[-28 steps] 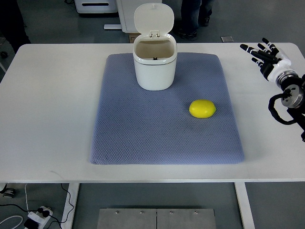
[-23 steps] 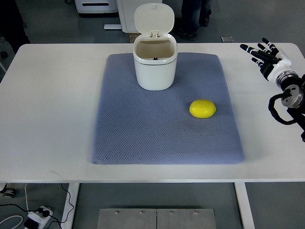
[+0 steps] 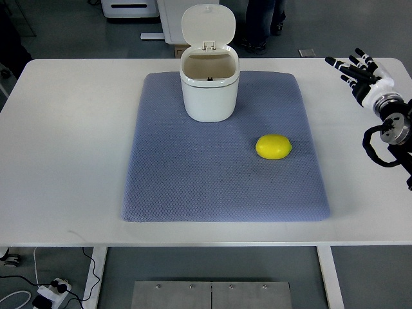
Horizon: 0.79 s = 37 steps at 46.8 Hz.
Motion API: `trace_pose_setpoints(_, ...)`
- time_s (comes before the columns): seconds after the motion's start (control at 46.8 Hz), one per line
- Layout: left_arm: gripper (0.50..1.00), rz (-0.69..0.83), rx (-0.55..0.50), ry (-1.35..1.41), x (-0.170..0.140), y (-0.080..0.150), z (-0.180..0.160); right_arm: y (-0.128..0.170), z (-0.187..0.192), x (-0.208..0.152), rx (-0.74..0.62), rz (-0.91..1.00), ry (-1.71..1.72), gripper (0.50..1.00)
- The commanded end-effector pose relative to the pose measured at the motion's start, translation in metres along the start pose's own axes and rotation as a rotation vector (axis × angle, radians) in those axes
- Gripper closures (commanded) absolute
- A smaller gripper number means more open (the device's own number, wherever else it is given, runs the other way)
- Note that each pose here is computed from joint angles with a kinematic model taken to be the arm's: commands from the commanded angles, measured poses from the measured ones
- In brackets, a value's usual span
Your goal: Put lemon in trash with right hand
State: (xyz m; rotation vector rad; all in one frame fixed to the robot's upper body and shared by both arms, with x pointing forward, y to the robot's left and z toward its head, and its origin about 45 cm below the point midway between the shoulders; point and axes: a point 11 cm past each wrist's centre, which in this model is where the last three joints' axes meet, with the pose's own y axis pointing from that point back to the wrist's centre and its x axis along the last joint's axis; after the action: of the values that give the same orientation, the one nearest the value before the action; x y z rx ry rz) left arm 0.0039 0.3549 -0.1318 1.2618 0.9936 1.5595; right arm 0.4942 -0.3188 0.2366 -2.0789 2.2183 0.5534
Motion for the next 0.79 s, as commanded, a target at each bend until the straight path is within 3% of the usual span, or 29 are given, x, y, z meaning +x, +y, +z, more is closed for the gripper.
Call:
trace_pose_setpoints(0.0,0.500,0.002,0.002,0.001,0.001,0.000,-0.001,0.000,-0.002,0.000,0.007,-0.004,-0.013,0.500)
trace_pose_setpoints(0.769,0.500,0.000,0.001,0.000,0.000,0.000,-0.001,0.001,-0.013,0.011,0.050,0.005,-0.003,0.500)
